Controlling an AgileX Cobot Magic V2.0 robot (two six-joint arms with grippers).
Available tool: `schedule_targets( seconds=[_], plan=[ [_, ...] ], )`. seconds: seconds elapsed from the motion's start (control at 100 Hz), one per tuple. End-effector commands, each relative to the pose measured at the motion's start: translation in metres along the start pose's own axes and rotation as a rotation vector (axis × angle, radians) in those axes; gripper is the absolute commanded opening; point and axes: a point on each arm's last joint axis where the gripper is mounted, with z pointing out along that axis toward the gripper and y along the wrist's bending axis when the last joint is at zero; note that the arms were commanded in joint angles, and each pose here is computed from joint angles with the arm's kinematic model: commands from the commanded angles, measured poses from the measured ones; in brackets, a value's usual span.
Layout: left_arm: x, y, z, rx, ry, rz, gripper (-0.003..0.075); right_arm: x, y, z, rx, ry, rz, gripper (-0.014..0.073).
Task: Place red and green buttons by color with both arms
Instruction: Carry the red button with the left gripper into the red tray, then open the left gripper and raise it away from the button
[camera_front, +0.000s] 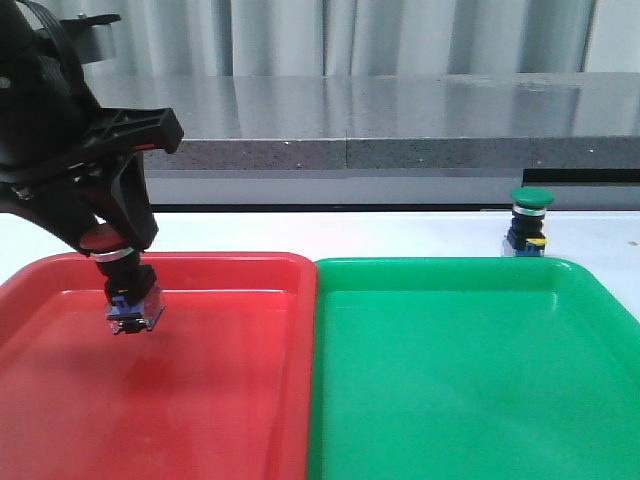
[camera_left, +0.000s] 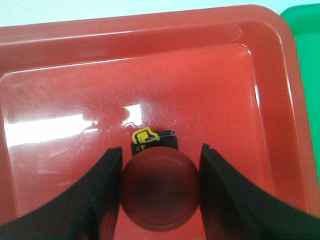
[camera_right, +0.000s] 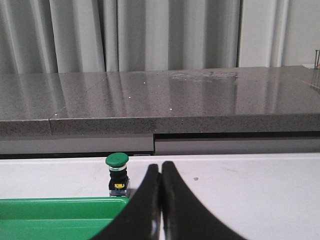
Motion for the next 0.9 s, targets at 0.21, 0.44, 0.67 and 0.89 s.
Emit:
schedule_targets(
  seconds=[0.21, 0.44, 0.67, 0.89],
  plan=[
    [-0.007, -0.004, 0.01, 0.014, -0.024, -0.008, 0.0031, -0.015, 0.001, -0.002, -0.007, -0.121, -0.012, -0.0064],
    [-0.006, -0.003, 0.017, 0.01, -0.01, -0.012, 0.0069, -0.015, 0.001, -0.002, -0.007, -0.121, -0.012, -0.0064],
    [-0.007, -0.004, 0.016, 0.01, -0.011, -0.012, 0.0307, -0.015, 0.001, -0.002, -0.007, -0.121, -0.012, -0.0064],
    [-0.009, -0.005, 0.013, 0.015, -0.023, -0.01, 0.038, -0.015, 0.001, -0.002, -0.007, -0.121, -0.012, -0.0064]
  ],
)
